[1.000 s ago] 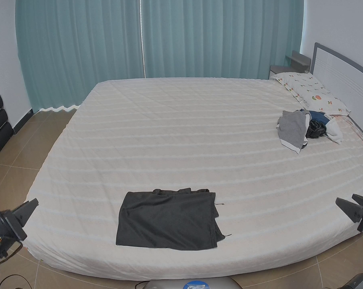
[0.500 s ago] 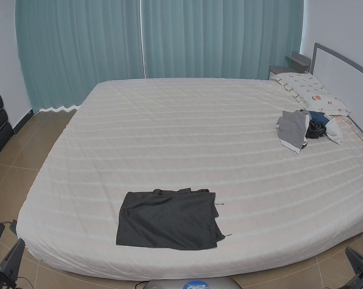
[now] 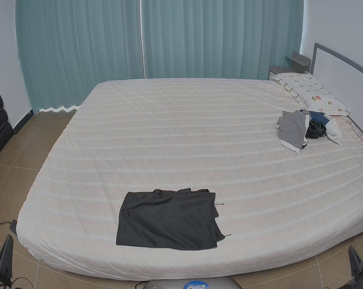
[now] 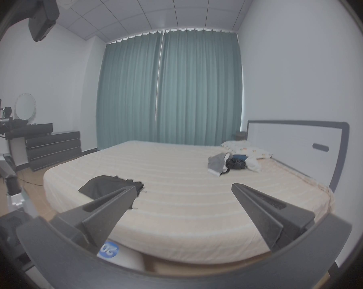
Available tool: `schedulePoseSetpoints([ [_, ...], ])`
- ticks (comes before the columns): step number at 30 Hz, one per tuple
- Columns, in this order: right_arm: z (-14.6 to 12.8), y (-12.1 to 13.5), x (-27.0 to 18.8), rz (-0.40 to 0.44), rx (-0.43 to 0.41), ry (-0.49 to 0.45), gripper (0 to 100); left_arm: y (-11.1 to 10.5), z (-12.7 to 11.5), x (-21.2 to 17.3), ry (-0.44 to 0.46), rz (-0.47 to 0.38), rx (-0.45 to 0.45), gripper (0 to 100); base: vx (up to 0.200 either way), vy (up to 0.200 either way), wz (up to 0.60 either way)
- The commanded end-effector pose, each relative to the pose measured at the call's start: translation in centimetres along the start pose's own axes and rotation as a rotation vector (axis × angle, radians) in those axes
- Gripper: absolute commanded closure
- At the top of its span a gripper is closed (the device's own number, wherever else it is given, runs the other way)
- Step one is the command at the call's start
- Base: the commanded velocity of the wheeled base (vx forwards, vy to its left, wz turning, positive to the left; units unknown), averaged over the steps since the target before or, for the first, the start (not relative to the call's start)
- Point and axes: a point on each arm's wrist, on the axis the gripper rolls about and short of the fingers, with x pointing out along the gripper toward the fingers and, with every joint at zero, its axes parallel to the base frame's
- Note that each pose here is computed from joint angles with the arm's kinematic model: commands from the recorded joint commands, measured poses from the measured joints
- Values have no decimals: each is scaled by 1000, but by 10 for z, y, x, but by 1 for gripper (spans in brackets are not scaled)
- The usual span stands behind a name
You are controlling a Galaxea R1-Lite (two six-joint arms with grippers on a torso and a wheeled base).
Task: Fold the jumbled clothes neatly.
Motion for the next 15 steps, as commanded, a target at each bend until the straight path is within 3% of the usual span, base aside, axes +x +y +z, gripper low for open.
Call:
schedulePoseSetpoints([
  [1,-20,0,11,-57,-47,-77,0,3,-6,3,19,97,44,0,0,0,0],
  [7,-20,-1,11,-65,-39,-73,0,7,-22,8,58,174,59,0,0,0,0],
  [12,-21,0,11,-52,0,-63,0,11,-43,17,14,156,71,0,0,0,0],
  [15,-26,0,10,-52,29,6,0,11,-49,20,-14,135,111,0,0,0,0],
])
